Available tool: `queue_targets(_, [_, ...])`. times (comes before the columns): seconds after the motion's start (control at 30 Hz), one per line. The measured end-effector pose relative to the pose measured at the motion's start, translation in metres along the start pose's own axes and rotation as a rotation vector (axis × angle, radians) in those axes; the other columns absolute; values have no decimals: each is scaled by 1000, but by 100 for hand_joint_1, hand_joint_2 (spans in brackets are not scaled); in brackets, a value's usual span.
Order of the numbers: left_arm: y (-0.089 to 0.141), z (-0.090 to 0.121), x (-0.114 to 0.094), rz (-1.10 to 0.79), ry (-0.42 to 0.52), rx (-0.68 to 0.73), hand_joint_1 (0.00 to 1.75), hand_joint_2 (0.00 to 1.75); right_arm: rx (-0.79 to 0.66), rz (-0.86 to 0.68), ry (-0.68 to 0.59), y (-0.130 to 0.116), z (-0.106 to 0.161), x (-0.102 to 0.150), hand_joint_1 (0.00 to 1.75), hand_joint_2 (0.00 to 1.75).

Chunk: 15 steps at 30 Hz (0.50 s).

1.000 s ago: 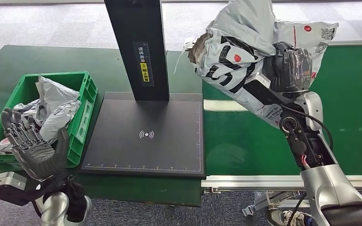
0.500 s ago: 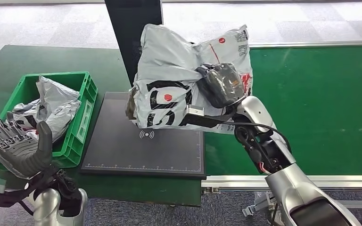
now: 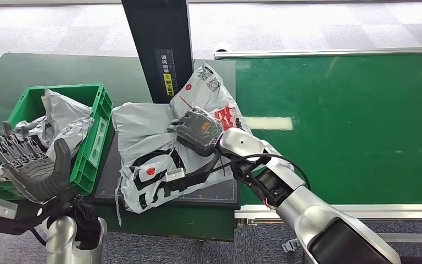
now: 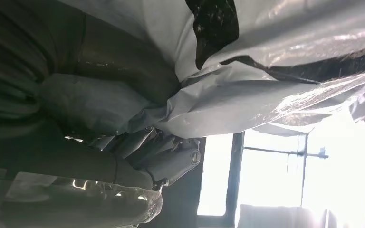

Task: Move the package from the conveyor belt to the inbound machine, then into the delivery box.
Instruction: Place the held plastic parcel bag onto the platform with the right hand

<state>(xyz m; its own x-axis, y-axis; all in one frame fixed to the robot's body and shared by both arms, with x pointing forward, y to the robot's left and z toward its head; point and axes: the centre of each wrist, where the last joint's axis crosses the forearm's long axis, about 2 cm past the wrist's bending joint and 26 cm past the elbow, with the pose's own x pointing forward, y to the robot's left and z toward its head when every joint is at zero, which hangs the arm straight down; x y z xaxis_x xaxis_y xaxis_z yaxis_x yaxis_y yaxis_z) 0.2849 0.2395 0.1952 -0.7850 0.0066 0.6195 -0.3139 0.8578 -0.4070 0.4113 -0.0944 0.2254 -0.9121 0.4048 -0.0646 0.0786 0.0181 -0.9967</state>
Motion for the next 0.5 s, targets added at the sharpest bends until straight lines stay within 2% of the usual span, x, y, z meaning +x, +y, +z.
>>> queue_targets(0.1, [-2, 2, -1, 5, 8, -8, 0, 175, 51, -10, 20, 9, -8, 9, 175, 175])
queue_targets(0.17, [-4, 4, -2, 9, 14, -14, 0, 175, 73, -14, 45, 14, -13, 13, 163, 175])
queue_targets(0.2, [-5, 4, -2, 10, 17, -17, 0, 175, 81, -17, 60, 17, -14, 14, 147, 175])
queue_targets(0.3, [-7, 6, -3, 13, 26, -23, 0, 175, 90, -29, 110, 22, -17, 17, 37, 175])
queue_targets(0.33, [-7, 7, -4, 13, 29, -24, 0, 175, 88, -32, 127, 24, -17, 17, 10, 175])
queue_targets(0.37, [-8, 8, -4, 12, 31, -25, 0, 175, 81, -35, 146, 24, -17, 16, 2, 175])
queue_targets(0.5, [-10, 10, -6, 11, 43, -29, 0, 175, 19, -75, 232, 23, -18, 13, 0, 175])
